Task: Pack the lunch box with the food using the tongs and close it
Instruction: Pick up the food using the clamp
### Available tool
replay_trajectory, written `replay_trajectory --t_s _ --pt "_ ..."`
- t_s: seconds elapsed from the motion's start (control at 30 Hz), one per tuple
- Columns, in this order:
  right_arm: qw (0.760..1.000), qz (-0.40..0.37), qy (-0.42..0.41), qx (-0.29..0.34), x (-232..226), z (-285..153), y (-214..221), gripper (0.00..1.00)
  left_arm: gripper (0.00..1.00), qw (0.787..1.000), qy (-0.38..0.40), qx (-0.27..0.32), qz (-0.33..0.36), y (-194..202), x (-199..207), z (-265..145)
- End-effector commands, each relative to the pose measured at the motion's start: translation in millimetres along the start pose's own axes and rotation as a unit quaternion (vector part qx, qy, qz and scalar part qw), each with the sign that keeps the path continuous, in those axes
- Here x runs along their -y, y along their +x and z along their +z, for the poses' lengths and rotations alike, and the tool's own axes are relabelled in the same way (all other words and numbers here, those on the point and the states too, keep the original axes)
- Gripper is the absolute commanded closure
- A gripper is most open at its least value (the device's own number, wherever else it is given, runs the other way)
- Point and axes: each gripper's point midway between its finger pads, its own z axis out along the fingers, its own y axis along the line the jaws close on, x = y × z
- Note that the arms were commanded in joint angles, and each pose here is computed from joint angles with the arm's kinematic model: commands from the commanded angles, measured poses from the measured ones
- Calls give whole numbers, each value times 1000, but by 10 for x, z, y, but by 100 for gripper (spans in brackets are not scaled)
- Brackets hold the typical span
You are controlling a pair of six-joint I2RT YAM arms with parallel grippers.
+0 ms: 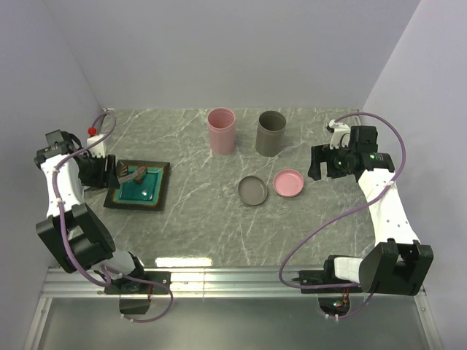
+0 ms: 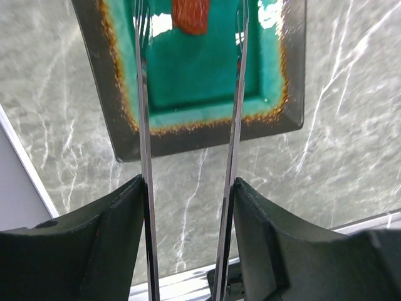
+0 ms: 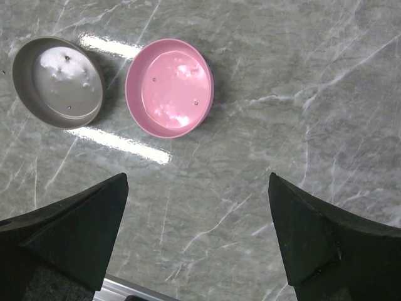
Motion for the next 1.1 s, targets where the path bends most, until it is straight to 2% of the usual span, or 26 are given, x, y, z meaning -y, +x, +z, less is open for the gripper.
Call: replay_trajectory --t_s 0.0,0.23,0.77,1.0,1.07 --pt "1000 -10 -2 16 -40 -62 -43 0 39 1000 -15 4 24 -5 -56 26" --pt "1000 -9 -2 13 -35 -50 -33 0 40 999 -25 -25 38 49 -203 160" --pt "1000 -7 -1 9 -27 -43 -34 0 44 996 -39 -37 73 10 -103 300" --pt "1000 -9 2 10 -21 -45 -19 0 53 995 -39 -42 76 -18 -71 260" --pt "1000 -9 0 10 -25 -43 -24 0 59 995 -40 -35 79 -54 -58 212"
